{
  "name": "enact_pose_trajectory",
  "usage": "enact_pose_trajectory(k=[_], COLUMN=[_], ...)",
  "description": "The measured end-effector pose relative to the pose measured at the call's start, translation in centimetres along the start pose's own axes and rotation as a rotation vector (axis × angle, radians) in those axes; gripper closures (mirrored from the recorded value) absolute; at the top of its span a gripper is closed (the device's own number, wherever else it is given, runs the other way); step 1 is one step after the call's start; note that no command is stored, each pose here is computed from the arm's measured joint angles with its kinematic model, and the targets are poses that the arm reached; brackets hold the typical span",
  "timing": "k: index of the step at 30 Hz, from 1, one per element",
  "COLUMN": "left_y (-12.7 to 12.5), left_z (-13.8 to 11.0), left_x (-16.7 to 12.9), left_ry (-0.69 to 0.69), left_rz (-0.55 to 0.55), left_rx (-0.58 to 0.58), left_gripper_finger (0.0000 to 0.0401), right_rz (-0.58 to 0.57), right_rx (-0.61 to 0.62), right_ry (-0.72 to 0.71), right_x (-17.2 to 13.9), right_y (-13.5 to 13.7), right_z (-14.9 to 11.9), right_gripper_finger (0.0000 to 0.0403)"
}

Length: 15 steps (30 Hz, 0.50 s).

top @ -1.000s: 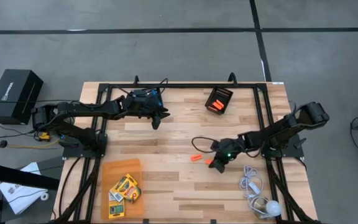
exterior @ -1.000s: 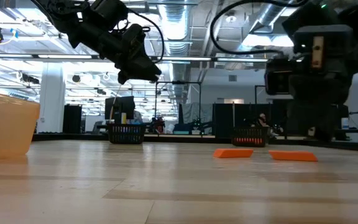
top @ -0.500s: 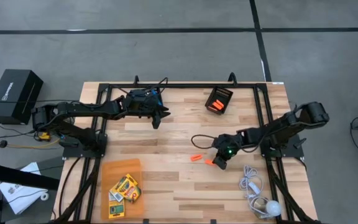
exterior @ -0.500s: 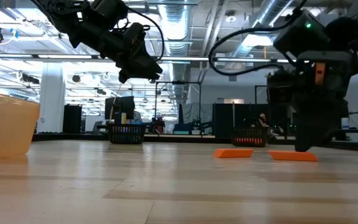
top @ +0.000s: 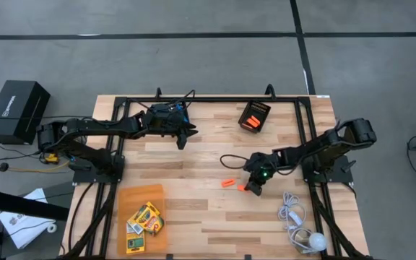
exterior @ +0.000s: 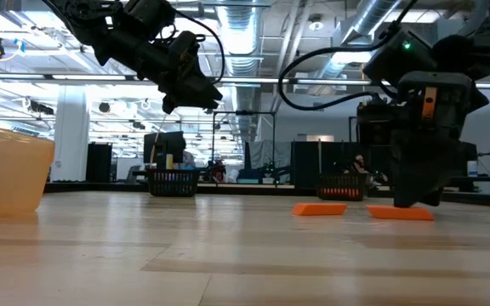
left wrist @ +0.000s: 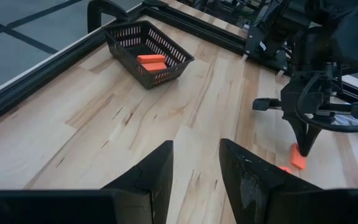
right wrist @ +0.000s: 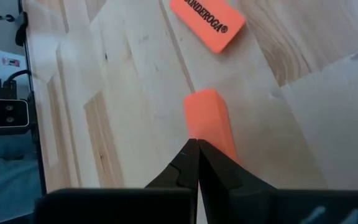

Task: Pick & Place School Supplies
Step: Put the orange eraser into the right black bin

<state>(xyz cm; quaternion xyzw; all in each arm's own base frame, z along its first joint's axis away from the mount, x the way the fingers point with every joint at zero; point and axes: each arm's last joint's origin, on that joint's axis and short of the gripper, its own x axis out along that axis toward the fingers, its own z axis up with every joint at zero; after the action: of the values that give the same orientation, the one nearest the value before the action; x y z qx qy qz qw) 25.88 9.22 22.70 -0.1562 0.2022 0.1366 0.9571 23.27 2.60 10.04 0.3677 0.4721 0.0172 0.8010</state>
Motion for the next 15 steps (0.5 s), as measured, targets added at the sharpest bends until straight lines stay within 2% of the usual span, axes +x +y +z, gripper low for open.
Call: enact_pose_trajectory(k=[10,13,15], left_y=[0.0,0.0,0.0], left_z=[0.0,0.0,0.0], left_x=[0.0,0.0,0.0], left_ry=[0.003,0.003,0.003], left_rz=[0.001,0.001,0.001], left_rx=[0.0,0.0,-0.001], left_gripper_finger=[0.0275,0.0275,0.0275], right_rz=[-0.024,-0.08,-0.073], right_rx=[-0.013,-0.012,-0.003], right_ry=[-0.019,-0.055,-0.055], right_x=[-0.3,-0.5,-0.6], right_y=[-0.9,-1.4,-1.7], right_z=[0.6,0.9,1.1], right_gripper_finger=[0.0403,0.0403,0.0403])
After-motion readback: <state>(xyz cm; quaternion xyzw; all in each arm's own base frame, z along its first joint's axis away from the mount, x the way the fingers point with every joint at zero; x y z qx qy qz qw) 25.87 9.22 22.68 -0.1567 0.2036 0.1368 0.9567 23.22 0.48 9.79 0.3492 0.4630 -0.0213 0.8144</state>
